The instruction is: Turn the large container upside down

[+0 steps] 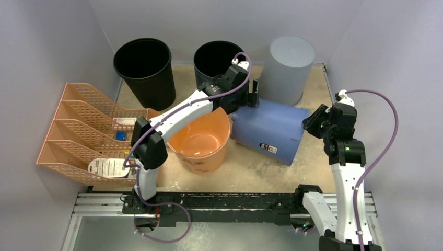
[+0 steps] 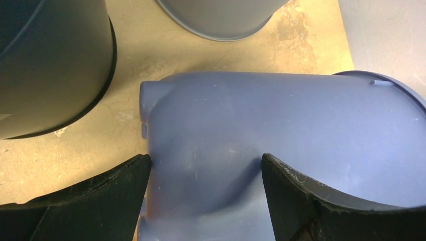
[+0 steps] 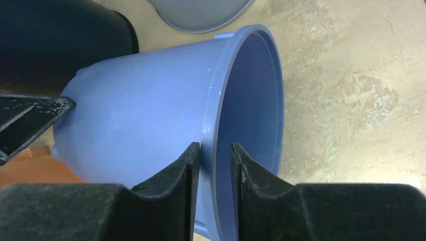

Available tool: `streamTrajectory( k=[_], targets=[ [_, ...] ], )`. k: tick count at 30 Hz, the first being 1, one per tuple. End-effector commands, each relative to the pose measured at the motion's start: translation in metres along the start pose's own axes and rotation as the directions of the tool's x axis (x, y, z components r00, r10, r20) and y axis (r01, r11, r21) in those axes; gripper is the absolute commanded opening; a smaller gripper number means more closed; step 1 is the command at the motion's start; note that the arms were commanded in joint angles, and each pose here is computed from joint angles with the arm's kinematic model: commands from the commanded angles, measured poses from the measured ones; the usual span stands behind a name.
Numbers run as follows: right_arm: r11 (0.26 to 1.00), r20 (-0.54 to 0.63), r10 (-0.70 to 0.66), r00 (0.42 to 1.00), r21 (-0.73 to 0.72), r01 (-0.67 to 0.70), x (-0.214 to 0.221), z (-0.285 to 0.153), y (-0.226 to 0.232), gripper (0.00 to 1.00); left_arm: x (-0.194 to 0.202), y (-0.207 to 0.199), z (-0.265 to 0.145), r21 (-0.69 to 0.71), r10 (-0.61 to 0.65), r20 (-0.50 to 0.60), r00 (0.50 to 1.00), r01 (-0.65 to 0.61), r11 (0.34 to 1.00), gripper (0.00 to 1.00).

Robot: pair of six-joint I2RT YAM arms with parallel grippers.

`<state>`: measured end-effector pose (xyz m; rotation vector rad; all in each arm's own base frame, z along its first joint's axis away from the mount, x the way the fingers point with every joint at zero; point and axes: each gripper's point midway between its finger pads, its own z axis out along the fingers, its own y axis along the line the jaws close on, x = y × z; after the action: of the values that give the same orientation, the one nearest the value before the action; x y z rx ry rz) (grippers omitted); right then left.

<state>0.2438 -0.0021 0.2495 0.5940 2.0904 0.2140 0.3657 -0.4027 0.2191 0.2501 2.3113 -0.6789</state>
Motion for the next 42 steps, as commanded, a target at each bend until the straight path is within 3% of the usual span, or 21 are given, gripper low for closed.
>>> streamTrajectory(
  k=[1, 7, 10, 17, 32, 37, 42],
  targets=[
    [1.000, 0.015, -0.017, 1.000, 0.006, 0.017, -0.001, 0.000, -0.003, 0.26, -0.011, -0.021, -0.015, 0.088, -0.010, 0.030, 1.000, 0.008, 0.996, 0.80],
    [0.997, 0.020, 0.000, 1.000, 0.071, -0.001, -0.002, -0.004, -0.014, 0.06, -0.012, -0.030, -0.017, 0.126, -0.014, 0.024, 1.000, 0.010, 0.992, 0.80],
    [0.995, 0.018, 0.006, 1.000, 0.099, -0.008, -0.001, -0.006, -0.018, 0.00, -0.017, -0.032, -0.022, 0.131, -0.007, 0.035, 0.999, 0.002, 0.991, 0.80],
    [0.990, 0.025, 0.008, 1.000, 0.140, -0.012, -0.002, -0.008, -0.026, 0.00, -0.037, -0.021, -0.049, 0.091, -0.022, 0.071, 0.997, 0.015, 0.996, 0.80],
    [0.981, 0.027, 0.017, 0.999, 0.191, -0.022, -0.003, -0.010, -0.034, 0.00, 0.013, 0.004, -0.027, 0.027, -0.039, -0.077, 0.996, 0.042, 0.999, 0.80],
    [0.982, 0.024, 0.014, 1.000, 0.187, -0.019, -0.003, -0.010, -0.033, 0.00, 0.015, 0.004, -0.017, 0.065, -0.052, -0.099, 0.994, 0.059, 0.996, 0.80],
    [0.982, 0.026, 0.017, 1.000, 0.186, -0.022, -0.002, -0.010, -0.033, 0.00, 0.029, -0.012, -0.009, 0.189, -0.076, -0.175, 0.982, 0.110, 0.976, 0.80]
  ],
)
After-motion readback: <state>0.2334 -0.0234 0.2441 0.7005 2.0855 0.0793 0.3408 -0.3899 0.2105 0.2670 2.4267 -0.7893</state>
